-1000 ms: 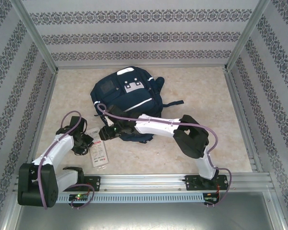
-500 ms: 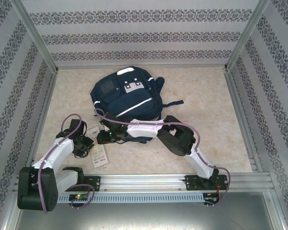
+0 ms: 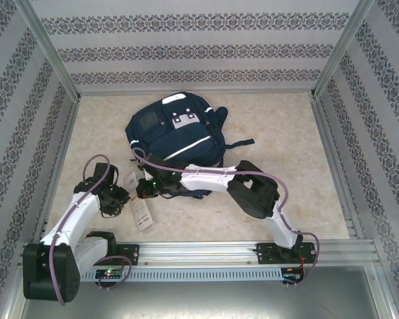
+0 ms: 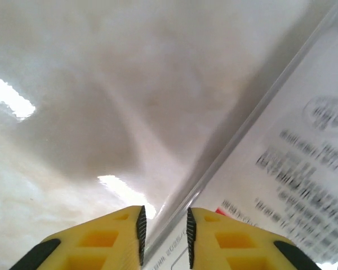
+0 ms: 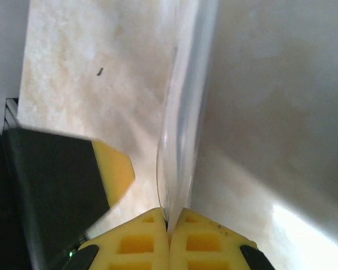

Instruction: Pack the student bag

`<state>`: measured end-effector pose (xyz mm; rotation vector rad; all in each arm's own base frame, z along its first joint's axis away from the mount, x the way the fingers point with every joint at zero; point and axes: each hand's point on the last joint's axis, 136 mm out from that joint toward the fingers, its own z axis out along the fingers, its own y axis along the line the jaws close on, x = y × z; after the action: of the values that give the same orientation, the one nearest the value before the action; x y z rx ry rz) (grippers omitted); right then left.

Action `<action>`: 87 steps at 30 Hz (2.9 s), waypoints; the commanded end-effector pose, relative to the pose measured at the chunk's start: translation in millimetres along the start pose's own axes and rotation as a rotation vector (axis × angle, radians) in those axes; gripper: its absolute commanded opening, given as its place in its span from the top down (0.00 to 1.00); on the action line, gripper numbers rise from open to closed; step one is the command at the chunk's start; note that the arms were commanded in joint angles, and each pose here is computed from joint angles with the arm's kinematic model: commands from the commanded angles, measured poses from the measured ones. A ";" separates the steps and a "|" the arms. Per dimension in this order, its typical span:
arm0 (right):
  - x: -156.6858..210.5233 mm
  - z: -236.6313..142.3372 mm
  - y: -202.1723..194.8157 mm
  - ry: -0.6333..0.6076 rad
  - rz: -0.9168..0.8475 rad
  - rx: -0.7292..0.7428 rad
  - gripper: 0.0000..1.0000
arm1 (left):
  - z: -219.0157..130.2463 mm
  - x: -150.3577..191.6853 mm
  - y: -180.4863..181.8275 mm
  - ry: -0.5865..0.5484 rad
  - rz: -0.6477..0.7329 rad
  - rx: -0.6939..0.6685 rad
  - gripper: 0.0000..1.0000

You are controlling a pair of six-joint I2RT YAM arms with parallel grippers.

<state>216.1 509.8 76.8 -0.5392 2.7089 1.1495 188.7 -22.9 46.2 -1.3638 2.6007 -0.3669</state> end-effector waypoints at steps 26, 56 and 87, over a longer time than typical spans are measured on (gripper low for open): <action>2.0 -346.6 -176.7 -0.785 0.374 0.367 1.00 | -26.1 67.1 -274.7 -0.210 1.433 -0.047 0.45; 19.5 -340.9 -195.6 -0.770 0.464 0.294 1.00 | 17.3 83.6 -245.0 -0.118 1.657 -0.250 0.35; -119.8 -257.7 -113.2 -0.826 0.474 -0.343 1.00 | -179.1 44.7 -362.8 -0.425 1.281 0.310 1.00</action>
<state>347.4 269.0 168.8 0.4969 2.1399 1.4069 390.8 -228.8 267.3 0.5017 2.4592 -0.0485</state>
